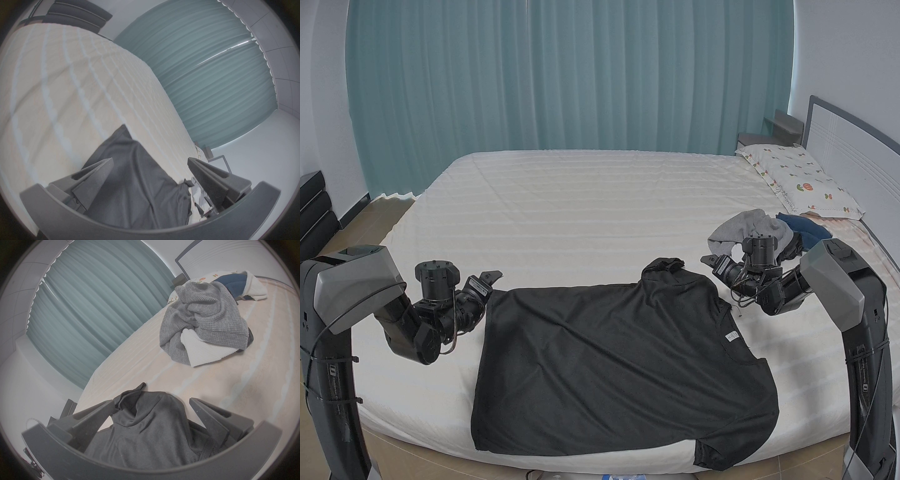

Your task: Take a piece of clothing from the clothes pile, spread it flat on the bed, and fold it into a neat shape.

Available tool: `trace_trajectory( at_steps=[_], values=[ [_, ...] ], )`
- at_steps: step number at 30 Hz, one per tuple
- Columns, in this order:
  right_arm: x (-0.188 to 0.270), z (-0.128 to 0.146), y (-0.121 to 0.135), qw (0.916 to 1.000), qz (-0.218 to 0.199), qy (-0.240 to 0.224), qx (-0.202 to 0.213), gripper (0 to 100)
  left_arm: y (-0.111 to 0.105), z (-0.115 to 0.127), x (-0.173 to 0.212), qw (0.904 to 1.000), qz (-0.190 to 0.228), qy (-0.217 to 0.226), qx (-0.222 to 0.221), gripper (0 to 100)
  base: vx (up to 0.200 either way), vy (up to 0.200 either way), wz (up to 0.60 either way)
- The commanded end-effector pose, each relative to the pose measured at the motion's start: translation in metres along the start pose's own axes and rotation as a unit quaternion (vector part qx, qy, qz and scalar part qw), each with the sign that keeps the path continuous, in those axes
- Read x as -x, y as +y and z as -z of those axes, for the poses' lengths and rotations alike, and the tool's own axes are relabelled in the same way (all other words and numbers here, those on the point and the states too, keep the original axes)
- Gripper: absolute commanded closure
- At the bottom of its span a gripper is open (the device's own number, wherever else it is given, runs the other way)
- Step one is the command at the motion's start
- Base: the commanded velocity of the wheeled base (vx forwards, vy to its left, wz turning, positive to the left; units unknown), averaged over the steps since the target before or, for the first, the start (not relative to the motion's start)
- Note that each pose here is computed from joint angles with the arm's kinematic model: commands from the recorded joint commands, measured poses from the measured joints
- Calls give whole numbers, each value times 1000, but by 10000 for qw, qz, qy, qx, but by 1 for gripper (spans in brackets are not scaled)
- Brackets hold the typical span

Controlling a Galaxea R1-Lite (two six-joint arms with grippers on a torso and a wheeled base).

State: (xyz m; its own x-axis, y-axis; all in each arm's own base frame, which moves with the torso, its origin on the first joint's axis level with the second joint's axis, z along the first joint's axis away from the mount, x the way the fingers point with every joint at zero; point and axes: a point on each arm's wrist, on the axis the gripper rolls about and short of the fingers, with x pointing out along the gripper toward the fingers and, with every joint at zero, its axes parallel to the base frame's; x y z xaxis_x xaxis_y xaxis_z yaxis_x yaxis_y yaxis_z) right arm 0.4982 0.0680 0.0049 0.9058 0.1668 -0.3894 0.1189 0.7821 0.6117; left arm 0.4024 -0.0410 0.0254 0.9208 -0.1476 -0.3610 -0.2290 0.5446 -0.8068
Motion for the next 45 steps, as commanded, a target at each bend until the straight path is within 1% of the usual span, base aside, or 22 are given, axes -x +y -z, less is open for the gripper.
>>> trace_trajectory(
  at_steps=[1,2,3,4,9,13,22,23,28,31,33,34,35,36,38,40,45],
  values=[
    [3,5,-6,9999,81,71,-10,0,19,-8,-54,9984,-374,-235,-358,0,0,0,0],
    [3,5,-6,10000,66,53,-9,0,21,-7,-57,9980,-402,-243,-422,0,0,0,0],
    [3,6,-7,10000,56,42,-8,0,26,-4,-67,9964,-498,-312,-610,0,0,0,0],
    [2,7,-8,10000,56,42,-8,0,30,-3,-75,9951,-561,-416,-704,0,0,0,0],
    [1,8,-10,10000,77,55,-4,0,39,2,-89,9938,-634,-495,-773,0,0,0,0],
    [-2,9,-15,9999,102,52,-25,0,39,2,-93,9926,-610,-509,-920,0,0,0,0],
    [-4,10,-16,9999,107,58,-41,0,39,3,-98,9927,-553,-534,-931,0,0,0,0],
    [-5,11,-16,9999,107,58,-38,0,39,4,-99,9928,-543,-494,-949,100,0,0,0],
    [-12,3,-15,9999,15,-105,-13,0,39,4,-103,9923,-683,-397,-956,100,0,0,0],
    [-19,7,-19,9999,38,-114,17,0,39,4,-104,9922,-672,-434,-957,100,0,0,0],
    [-22,11,-21,9999,43,-98,89,0,38,3,-104,9924,-656,-467,-934,100,0,0,0],
    [-24,15,-23,9998,62,-52,207,0,37,1,-104,9926,-645,-494,-901,100,0,0,0],
    [-24,15,-23,9998,62,-52,207,0,37,1,-104,9926,-645,-494,-901,100,0,0,0],
    [-27,20,-25,9993,70,-8,372,0,36,-1,-103,9935,-617,-535,-796,100,0,0,0],
    [-33,24,-26,9983,30,-24,575,0,35,-2,-102,9951,-604,-550,-552,100,0,0,0],
    [-36,23,-23,9982,-24,-59,591,0,35,-3,-102,9955,-598,-564,-480,100,0,0,0],
    [-40,21,-17,9982,-43,-25,602,0,35,-2,-102,9954,-611,-555,-480,100,0,0,0]
  ],
)
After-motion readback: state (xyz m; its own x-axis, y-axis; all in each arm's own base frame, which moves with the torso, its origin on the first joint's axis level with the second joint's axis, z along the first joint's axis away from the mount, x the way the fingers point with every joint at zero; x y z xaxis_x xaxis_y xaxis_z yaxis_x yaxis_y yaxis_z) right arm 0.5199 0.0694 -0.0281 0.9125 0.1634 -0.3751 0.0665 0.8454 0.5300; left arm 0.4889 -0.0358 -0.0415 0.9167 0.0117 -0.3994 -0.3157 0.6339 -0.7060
